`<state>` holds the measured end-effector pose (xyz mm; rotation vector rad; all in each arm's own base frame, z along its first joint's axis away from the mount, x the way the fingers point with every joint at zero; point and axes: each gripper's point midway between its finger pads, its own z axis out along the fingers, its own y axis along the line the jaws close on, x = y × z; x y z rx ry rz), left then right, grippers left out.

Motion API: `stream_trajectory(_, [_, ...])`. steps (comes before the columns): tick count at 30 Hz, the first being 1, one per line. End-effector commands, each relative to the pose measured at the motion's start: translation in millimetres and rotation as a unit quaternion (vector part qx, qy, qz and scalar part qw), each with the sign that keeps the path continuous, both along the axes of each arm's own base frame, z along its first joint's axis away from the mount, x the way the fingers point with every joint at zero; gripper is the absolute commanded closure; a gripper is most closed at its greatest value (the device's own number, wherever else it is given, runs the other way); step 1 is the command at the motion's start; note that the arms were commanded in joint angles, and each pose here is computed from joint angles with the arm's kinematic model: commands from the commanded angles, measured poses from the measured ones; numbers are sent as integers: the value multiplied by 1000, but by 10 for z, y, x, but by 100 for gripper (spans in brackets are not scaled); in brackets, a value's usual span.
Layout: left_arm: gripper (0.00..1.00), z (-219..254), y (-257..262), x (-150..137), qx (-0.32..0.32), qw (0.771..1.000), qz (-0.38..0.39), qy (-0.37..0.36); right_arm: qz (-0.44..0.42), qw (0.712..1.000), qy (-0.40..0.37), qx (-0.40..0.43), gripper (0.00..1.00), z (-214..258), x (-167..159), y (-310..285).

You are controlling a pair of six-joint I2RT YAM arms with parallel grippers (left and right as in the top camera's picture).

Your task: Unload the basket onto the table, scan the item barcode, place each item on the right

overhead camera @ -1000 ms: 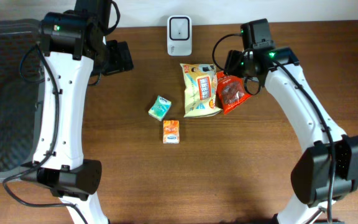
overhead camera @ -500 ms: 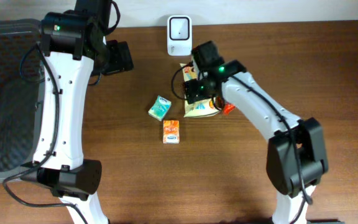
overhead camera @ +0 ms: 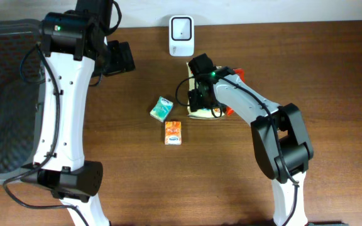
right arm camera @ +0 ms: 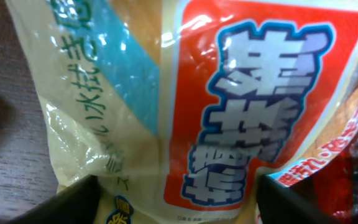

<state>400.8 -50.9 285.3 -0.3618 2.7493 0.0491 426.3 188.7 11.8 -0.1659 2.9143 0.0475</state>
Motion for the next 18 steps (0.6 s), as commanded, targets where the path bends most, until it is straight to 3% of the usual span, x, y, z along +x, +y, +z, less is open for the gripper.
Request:
stream_trajectory(1, [1, -11, 5, 8, -1, 1000, 4, 1, 0, 999, 36, -5, 76, -274, -121, 1])
stream_trajectory(2, [1, -11, 5, 8, -1, 1000, 4, 1, 1, 999, 39, -3, 96, -271, -133, 5])
stream_trajectory(5, [1, -10, 4, 9, -1, 1000, 4, 0, 5, 998, 50, 24, 96, -117, -139, 103])
stream_trajectory(10, [1, -11, 5, 8, -1, 1000, 4, 1, 20, 999, 24, 30, 94, 579, 38, 177])
stream_trajectory(11, [1, -10, 4, 9, -1, 1000, 4, 0, 32, 999, 16, 31, 84, 675, 76, 192])
stream_trajectory(12, [1, -10, 4, 9, -1, 1000, 4, 0, 32, 999, 9, 34, 63, 707, 109, 205])
stream_trajectory(14, [1, -11, 5, 8, -1, 1000, 4, 1, 32, 999, 11, 33, 56, 678, 109, 203])
stream_trajectory(17, [1, -10, 4, 9, -1, 1000, 4, 0, 33, 999, 21, 29, 14, 555, 84, 205])
stream_trajectory(18, [1, -11, 5, 8, -1, 1000, 4, 1, 34, 999, 23, 31, 9, 499, 90, 228])
